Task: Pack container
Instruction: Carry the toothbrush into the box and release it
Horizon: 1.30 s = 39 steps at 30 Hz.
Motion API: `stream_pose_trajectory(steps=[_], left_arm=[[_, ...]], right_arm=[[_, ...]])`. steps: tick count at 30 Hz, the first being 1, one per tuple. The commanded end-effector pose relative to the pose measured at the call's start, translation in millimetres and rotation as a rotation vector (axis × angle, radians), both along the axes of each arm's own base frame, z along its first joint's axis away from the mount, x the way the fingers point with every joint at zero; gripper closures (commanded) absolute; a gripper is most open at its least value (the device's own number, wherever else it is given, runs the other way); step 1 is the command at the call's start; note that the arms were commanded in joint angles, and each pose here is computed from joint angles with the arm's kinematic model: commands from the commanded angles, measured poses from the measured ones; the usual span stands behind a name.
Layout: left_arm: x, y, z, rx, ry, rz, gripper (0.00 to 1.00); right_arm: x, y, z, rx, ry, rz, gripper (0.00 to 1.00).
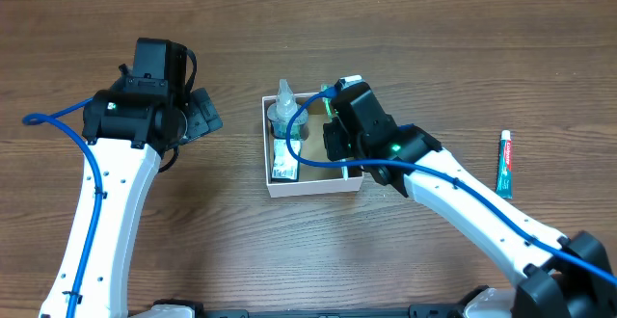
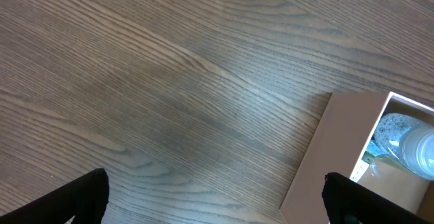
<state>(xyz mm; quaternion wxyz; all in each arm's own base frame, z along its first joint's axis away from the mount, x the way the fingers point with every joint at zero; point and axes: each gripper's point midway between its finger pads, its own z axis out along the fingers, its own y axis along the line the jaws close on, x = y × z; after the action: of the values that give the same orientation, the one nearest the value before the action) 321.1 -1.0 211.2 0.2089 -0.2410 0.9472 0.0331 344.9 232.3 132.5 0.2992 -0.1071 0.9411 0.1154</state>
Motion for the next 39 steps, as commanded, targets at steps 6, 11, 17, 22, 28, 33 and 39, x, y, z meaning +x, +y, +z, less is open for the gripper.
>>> stream_pose_trajectory(steps=[6, 11, 17, 22, 28, 33, 39], left_arm=[[2, 2, 9, 0.015, -0.025, -0.007, 0.00], [2, 2, 9, 0.015, -0.025, -0.007, 0.00], [2, 2, 9, 0.015, -0.025, -0.007, 0.00], [2, 2, 9, 0.015, -0.025, -0.007, 0.00], [2, 2, 9, 0.015, -0.025, -0.007, 0.00], [2, 2, 9, 0.015, -0.025, -0.007, 0.00], [2, 2, 9, 0.015, -0.025, -0.007, 0.00]], right_arm=[[15, 4, 7, 0.002, -0.049, -0.029, 0.94], [20, -4, -8, -0.052, -0.054, -0.064, 0.93], [15, -8, -26, -0.092, -0.004, -0.061, 0.93], [11, -11, -29, -0.106, 0.014, -0.060, 0.82], [9, -13, -30, -0.113, 0.024, -0.060, 0.76], [9, -16, -17, -0.117, 0.009, -0.065, 0.72], [-4, -50, 40, -0.169, -0.075, -0.140, 0.68]])
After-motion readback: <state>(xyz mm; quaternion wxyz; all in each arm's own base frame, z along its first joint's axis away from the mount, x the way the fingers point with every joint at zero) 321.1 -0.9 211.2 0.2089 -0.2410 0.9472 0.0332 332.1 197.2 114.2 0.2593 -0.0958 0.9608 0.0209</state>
